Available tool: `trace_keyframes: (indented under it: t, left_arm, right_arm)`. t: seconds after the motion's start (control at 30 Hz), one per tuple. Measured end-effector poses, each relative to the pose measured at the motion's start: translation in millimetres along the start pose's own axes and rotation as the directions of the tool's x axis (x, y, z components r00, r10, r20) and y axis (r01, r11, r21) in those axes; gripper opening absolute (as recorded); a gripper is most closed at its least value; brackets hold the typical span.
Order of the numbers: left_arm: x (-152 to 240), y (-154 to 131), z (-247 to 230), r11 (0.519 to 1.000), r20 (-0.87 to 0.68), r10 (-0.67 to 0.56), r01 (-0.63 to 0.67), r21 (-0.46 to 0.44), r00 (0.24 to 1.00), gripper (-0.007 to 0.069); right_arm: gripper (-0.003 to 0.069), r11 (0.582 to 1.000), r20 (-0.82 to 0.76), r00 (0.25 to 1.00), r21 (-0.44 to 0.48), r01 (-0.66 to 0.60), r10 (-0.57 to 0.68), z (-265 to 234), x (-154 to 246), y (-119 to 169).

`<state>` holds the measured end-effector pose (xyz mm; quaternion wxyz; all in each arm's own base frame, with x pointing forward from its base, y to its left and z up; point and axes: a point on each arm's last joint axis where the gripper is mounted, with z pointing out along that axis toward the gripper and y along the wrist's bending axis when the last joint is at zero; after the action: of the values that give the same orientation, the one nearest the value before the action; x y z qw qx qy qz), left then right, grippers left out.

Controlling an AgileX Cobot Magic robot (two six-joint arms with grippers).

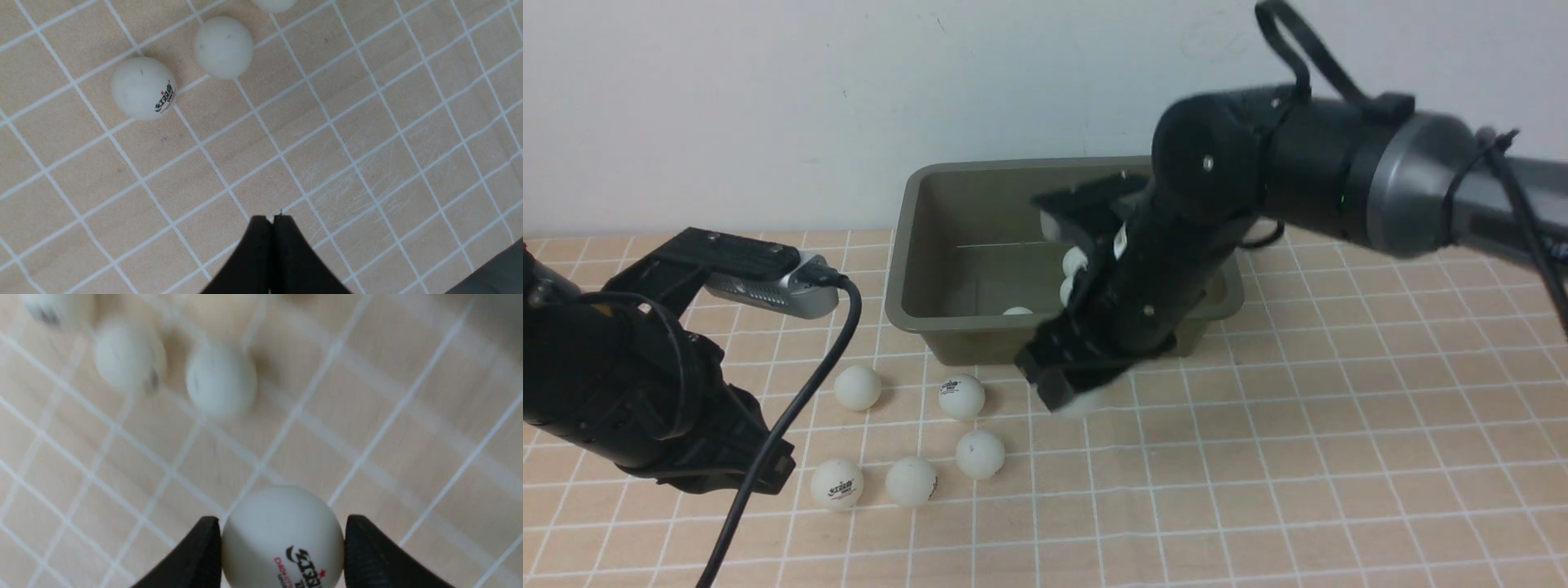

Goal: Put the table tennis balls into the box on the light coffee tablecloth.
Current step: 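Reach for and grasp a ping pong ball on the table, then release the ping pong ball into the bin and lift the gripper away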

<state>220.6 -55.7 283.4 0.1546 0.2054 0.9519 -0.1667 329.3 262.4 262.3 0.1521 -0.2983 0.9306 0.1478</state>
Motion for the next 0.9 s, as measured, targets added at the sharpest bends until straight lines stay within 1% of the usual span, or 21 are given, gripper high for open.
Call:
trace_keyframes:
  t: [0.07,0.13,0.17,0.23,0.27,0.3,0.33,0.37,0.4,0.47,0.67,0.77,0.9]
  left_arm:
    - [0,0,0,1.000,0.000,0.000,0.000,0.000,1.000,-0.0069]
    - [0,0,0,1.000,0.000,0.000,0.000,0.000,1.000,-0.0069]
    - [0,0,0,1.000,0.000,0.000,0.000,0.000,1.000,-0.0069]
    - [0,0,0,1.000,0.000,0.000,0.000,0.000,1.000,-0.0069]
    - [0,0,0,1.000,0.000,0.000,0.000,0.000,1.000,-0.0069]
    - [0,0,0,1.000,0.000,0.000,0.000,0.000,1.000,-0.0069]
    - [0,0,0,1.000,0.000,0.000,0.000,0.000,1.000,-0.0069]
    - [0,0,0,1.000,0.000,0.000,0.000,0.000,1.000,-0.0069]
    - [0,0,0,1.000,0.000,0.000,0.000,0.000,1.000,-0.0069]
    - [0,0,0,1.000,0.000,0.000,0.000,0.000,1.000,-0.0069]
    - [0,0,0,1.000,0.000,0.000,0.000,0.000,1.000,-0.0069]
    - [0,0,0,1.000,0.000,0.000,0.000,0.000,1.000,-0.0069]
    - [0,0,0,1.000,0.003,-0.010,0.010,-0.001,1.000,-0.0069]
  right_arm:
    - [0.0351,0.999,0.094,0.995,0.046,0.025,-0.029,-18,-17,-4]
    - [0.0351,0.995,0.191,0.981,0.097,0.010,-0.028,-35,-33,-16]
    - [0.0351,0.995,0.205,0.978,0.103,0.003,-0.025,-38,-35,-19]
    - [0.0351,0.989,0.272,0.962,0.144,-0.046,0.005,-47,-46,-41]
    - [0.0351,0.984,0.289,0.957,0.161,-0.078,0.029,-47,-51,-57]
    - [0.0351,0.982,0.291,0.956,0.170,-0.089,0.036,-45,-52,-64]
    - [0.0351,0.976,0.283,0.957,0.184,-0.114,0.058,-37,-55,-80]
    - [0.0351,0.976,0.281,0.958,0.186,-0.117,0.062,-35,-55,-82]
    - [0.0351,0.970,0.257,0.962,0.198,-0.140,0.086,-19,-56,-98]
    - [0.0351,0.968,0.223,0.969,0.202,-0.151,0.105,-3,-56,-109]
    - [0.0351,0.967,0.124,0.984,0.202,-0.154,0.131,39,-60,-123]
    - [0.0356,0.969,0.105,0.987,0.202,-0.142,0.123,47,-61,-125]
    - [0.0391,0.970,0.095,0.989,0.203,-0.133,0.115,51,-61,-126]
